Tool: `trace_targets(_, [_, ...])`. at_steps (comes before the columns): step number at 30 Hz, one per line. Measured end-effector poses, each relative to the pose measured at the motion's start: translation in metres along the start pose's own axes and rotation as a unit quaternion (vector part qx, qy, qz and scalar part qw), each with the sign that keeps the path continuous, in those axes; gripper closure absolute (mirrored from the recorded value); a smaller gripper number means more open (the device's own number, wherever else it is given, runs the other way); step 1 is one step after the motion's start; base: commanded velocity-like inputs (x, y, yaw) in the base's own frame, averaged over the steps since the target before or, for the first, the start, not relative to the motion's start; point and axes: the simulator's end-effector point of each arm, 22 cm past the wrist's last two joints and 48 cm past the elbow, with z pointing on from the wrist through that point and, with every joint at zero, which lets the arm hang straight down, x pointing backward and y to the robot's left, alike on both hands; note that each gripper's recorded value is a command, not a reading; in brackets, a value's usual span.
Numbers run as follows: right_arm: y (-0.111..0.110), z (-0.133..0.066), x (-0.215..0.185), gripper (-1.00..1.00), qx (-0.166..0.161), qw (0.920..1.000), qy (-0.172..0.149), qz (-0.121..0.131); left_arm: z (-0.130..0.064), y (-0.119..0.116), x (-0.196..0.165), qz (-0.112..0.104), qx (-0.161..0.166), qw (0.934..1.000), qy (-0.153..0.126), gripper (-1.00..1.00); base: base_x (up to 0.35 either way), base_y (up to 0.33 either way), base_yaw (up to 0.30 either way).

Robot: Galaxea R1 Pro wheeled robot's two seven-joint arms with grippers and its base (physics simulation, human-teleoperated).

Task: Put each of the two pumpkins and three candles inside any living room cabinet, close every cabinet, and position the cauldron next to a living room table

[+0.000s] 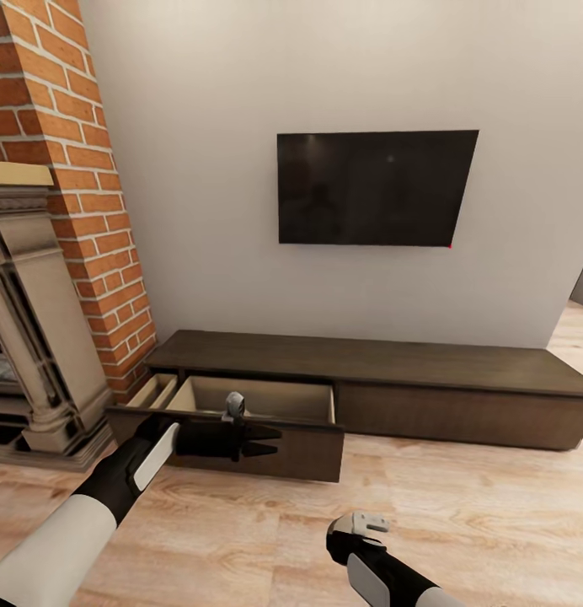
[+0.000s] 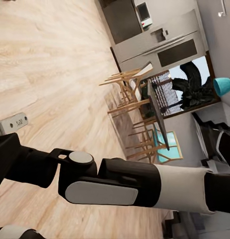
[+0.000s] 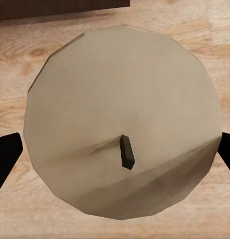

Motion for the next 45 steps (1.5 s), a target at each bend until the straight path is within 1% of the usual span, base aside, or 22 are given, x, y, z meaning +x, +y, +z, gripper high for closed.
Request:
trace_targets(5, [0.000,0.000,0.000,1.00,0.000,1.0000,0.000,0.000,0.000,0.000,0.000,0.000,0.000,1.0000,0.000,-1.00,0.079,0.044,-0.214])
trace_targets(10, [0.000,0.000,0.000,1.00,0.000,1.0000,0.000,0.000,-0.001,0.000,0.000,0.000,-0.001,1.0000,-0.001,-1.00,0.227,0.130,-0.191])
trace_targets(18, [0.000,0.000,0.000,1.00,0.000,1.0000,0.000,0.001,-0.012,0.005,-0.002,0.000,-0.010,0.9999,-0.004,-1.00,0.266,0.158,-0.030])
trace_targets(30, [0.000,0.000,0.000,1.00,0.000,1.0000,0.000,0.002,-0.013,0.005,-0.002,0.000,-0.011,0.9999,-0.004,-1.00,0.247,0.193,-0.002])
trace_targets(41, [0.000,0.000,0.000,1.00,-0.001,1.0000,0.000,0.001,-0.013,0.003,-0.002,0.002,-0.007,1.0000,-0.004,-1.00,0.039,0.027,0.000])
trace_targets(45, [0.002,0.000,-0.002,1.00,-0.003,1.0000,-0.001,0.001,-0.012,-0.004,-0.003,0.011,-0.001,0.9999,-0.004,-1.00,0.003,0.002,0.000])
